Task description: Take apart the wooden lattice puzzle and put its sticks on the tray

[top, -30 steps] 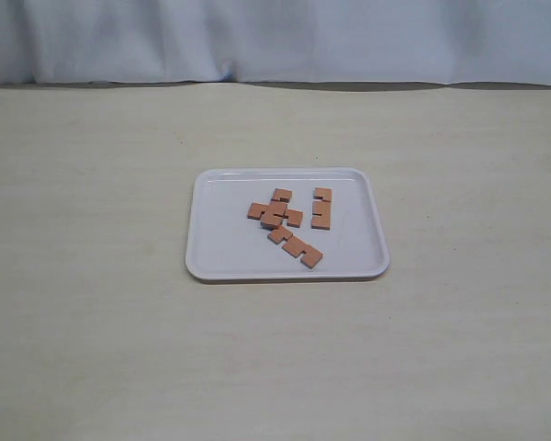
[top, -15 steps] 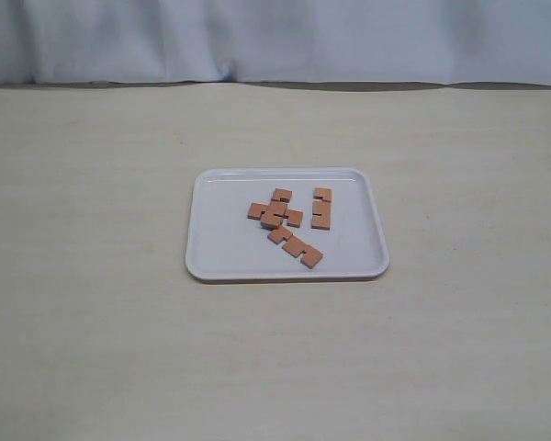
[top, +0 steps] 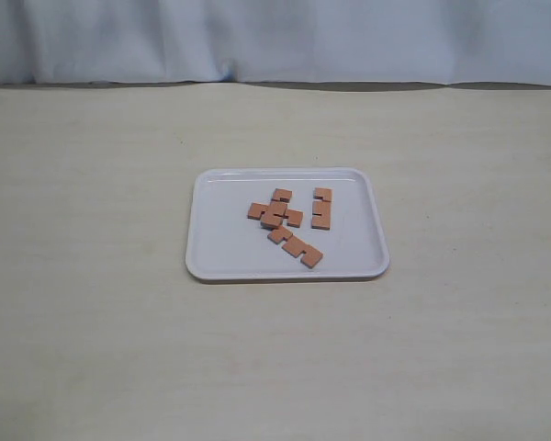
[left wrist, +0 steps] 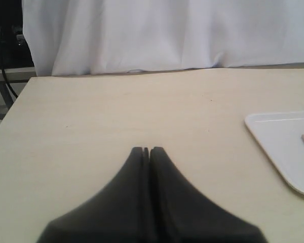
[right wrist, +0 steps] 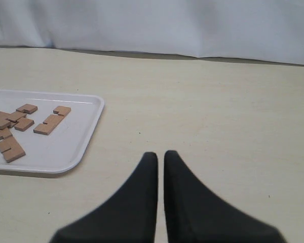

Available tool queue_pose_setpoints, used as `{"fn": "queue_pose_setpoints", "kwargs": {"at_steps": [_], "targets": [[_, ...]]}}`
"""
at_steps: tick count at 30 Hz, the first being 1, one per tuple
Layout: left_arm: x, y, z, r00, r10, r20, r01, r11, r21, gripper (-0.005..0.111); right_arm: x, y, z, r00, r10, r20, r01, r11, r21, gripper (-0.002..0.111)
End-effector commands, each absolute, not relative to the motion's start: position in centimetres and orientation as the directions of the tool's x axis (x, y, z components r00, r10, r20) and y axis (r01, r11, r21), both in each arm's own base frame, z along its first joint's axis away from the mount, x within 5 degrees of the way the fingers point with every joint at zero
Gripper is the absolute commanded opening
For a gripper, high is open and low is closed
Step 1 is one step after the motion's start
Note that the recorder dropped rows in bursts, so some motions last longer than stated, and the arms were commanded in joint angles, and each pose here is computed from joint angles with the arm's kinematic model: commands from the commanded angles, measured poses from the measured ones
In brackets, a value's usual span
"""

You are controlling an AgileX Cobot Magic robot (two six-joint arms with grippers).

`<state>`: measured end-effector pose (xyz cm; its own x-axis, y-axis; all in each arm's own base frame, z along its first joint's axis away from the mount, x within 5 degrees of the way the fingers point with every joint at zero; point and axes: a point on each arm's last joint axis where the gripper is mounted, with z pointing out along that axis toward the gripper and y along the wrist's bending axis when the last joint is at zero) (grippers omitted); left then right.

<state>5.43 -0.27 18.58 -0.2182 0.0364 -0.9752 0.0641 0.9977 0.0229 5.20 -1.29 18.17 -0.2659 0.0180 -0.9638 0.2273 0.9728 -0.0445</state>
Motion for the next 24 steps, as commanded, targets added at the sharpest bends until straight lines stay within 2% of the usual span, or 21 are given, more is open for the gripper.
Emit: {"fn": "queue_pose_setpoints", "kwargs": {"at_steps": [1, 24], "targets": [[5.42, -0.30, 18.53, -0.217, 0.042, -0.975, 0.071, 0.997, 0.027, 0.000, 5.19, -1.31, 18.23, -0.256, 0.017, -0.967, 0.232, 0.972, -0.045, 0.004], [5.42, -0.30, 18.53, -0.215, 0.067, -0.974, 0.077, 0.996, 0.052, 0.000, 5.19, -1.31, 18.23, -0.256, 0.017, -0.967, 0.232, 0.972, -0.045, 0.004]]}}
